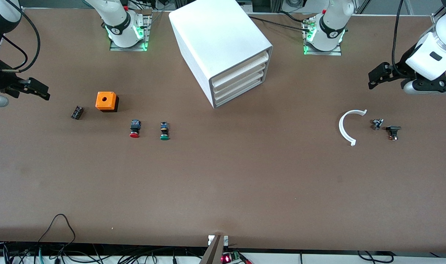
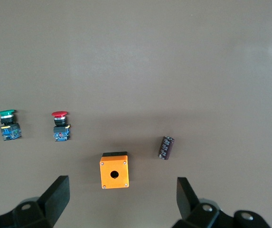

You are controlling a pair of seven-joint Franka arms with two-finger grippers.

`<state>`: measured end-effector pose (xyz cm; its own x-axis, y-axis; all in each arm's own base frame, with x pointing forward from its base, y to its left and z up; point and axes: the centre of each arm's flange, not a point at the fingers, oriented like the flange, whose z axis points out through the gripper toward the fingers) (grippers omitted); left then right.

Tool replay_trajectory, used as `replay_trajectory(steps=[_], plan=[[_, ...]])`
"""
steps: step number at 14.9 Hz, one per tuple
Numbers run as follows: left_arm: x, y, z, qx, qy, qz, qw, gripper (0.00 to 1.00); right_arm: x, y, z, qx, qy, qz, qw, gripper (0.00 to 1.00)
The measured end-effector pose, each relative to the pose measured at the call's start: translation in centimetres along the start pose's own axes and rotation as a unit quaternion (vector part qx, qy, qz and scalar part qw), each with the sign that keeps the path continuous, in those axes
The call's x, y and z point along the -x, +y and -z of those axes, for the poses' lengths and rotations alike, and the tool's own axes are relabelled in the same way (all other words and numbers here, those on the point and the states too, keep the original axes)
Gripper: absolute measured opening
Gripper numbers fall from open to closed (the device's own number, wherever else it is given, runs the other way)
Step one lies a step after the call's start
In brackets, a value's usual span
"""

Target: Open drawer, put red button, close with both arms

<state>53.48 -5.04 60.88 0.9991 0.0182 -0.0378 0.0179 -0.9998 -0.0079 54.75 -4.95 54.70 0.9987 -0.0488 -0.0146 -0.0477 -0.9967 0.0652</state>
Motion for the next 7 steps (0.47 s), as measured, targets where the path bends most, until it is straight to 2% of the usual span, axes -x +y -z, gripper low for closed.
replay_trajectory(steps=[7], plan=[[-0.16, -0.08, 0.20, 0.001, 0.008, 0.001, 1.000, 1.00, 0.08, 0.00, -0.03, 0.000, -0.003, 0.000, 1.000, 1.00]])
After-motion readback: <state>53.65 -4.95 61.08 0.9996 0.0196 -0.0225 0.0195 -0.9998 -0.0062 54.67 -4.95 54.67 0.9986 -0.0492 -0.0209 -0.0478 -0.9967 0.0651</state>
